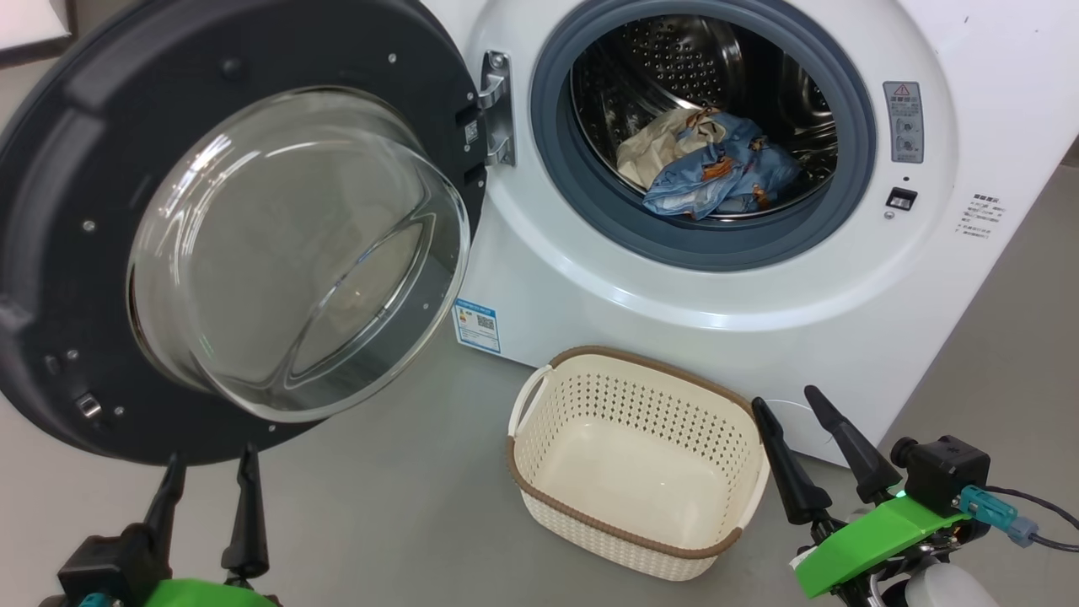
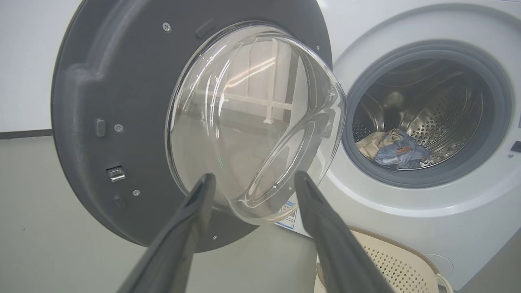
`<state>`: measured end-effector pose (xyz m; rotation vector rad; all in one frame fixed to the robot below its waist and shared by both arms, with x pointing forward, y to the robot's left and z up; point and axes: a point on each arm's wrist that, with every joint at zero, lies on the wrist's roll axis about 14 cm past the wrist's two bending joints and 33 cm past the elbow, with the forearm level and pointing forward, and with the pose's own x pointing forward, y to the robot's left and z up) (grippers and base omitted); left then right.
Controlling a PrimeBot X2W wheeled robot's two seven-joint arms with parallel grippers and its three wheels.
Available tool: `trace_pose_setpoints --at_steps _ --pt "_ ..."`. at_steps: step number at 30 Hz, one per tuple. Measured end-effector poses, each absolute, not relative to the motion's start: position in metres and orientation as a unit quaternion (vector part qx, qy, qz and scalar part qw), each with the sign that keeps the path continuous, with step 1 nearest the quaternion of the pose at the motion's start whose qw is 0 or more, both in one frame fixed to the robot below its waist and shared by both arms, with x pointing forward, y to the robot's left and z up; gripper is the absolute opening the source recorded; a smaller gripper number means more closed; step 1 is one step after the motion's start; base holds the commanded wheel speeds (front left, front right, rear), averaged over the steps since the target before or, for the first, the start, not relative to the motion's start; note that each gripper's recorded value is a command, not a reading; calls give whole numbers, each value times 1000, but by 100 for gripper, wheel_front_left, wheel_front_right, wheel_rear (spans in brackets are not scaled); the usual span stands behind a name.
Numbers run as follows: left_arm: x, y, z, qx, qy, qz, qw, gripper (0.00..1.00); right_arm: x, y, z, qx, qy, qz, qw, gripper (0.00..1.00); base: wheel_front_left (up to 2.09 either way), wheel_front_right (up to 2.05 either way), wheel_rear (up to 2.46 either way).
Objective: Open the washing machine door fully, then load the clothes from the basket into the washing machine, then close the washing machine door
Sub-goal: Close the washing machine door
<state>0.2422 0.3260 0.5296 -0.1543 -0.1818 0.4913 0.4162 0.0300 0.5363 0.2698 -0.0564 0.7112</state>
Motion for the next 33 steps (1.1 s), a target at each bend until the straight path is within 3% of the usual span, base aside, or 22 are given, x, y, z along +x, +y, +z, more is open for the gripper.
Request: trace_pose_setpoints --at_steps 14,15,18,19,25,33 --pt "241 329 529 -73 -89 247 962 100 417 31 535 132 -26 348 928 100 0 0 0" --pt "240 330 529 -72 -88 247 962 93 417 31 535 133 -25 348 928 100 0 0 0" --pt "239 332 529 -67 -86 249 962 16 418 32 533 133 -23 349 927 100 0 0 0" --pt "239 333 530 -65 -87 249 962 0 418 32 533 133 -23 349 927 100 0 0 0" --pt "241 342 552 -80 -113 241 960 0 419 34 529 133 -18 352 926 100 0 0 0" --pt "241 392 658 -120 -244 238 932 0 420 35 528 131 -17 354 926 100 0 0 0"
